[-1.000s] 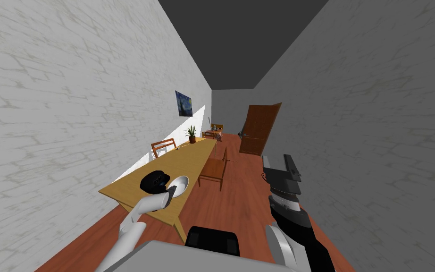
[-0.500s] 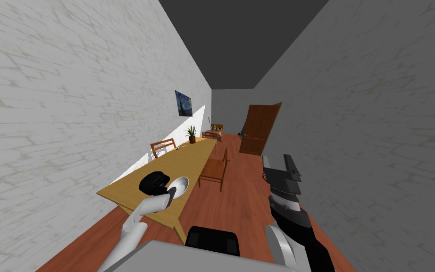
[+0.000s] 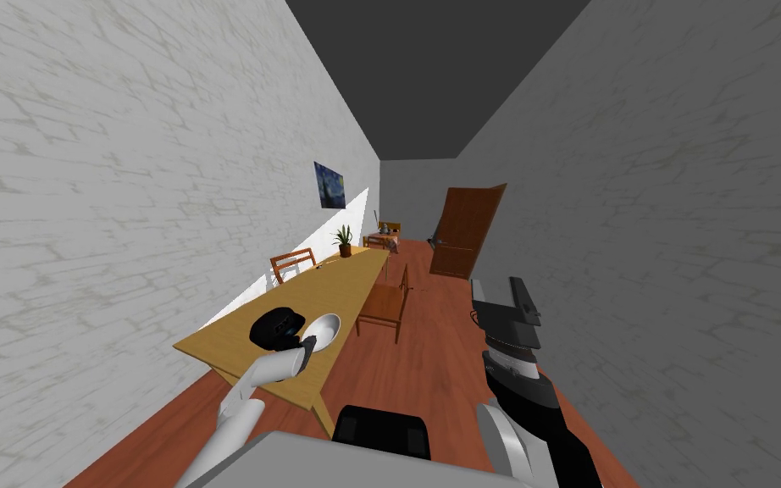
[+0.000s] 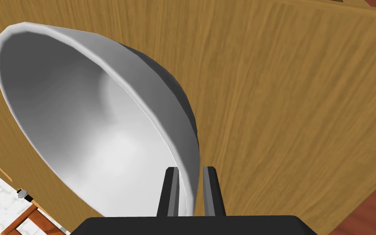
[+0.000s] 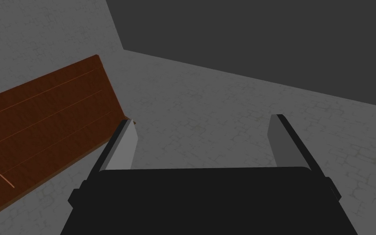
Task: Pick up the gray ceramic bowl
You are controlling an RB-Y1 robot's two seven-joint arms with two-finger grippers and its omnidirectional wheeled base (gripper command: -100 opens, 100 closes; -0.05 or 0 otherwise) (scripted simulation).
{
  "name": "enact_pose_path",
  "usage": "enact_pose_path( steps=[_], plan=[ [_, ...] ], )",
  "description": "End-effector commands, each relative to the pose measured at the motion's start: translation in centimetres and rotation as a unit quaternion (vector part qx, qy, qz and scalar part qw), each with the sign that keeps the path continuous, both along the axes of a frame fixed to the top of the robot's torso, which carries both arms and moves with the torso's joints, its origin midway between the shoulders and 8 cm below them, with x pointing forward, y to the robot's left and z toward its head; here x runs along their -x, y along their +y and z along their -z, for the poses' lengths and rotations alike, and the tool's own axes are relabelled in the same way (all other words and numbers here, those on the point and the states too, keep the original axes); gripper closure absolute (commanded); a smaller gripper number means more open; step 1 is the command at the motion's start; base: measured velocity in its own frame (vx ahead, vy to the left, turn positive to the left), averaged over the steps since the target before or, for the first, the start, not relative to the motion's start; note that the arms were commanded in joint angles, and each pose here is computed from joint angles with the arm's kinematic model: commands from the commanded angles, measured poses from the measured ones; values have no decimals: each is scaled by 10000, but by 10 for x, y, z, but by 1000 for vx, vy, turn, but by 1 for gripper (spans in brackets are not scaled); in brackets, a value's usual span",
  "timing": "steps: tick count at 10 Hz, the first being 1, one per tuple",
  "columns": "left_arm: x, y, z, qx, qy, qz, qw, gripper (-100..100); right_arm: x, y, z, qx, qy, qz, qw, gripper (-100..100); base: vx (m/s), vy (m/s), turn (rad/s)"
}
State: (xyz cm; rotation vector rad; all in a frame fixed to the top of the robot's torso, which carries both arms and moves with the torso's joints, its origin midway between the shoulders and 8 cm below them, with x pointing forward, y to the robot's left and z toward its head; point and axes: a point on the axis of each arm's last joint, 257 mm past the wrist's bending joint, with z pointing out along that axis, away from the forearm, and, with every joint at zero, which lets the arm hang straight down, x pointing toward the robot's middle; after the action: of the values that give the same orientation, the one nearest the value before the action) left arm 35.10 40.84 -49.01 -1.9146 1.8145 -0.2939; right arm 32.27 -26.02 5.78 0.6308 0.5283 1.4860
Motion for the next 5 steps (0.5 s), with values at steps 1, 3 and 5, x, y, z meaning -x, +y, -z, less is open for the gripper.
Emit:
enact_pose_path(
  steps=[1, 3, 5],
  plan=[
    [-1, 1, -8, 2, -4, 5, 10000, 100, 0, 0, 0, 0, 0, 0, 10000, 0, -16, -18, 10],
    [0, 3, -16, 4, 3, 12, 10000, 100, 0, 0, 0, 0, 0, 0, 10000, 0, -28, -26, 7],
    [0, 3, -14, 5, 3, 8, 10000, 0, 0, 0, 0, 0, 0, 0, 10000, 0, -6, -5, 2]
  ],
)
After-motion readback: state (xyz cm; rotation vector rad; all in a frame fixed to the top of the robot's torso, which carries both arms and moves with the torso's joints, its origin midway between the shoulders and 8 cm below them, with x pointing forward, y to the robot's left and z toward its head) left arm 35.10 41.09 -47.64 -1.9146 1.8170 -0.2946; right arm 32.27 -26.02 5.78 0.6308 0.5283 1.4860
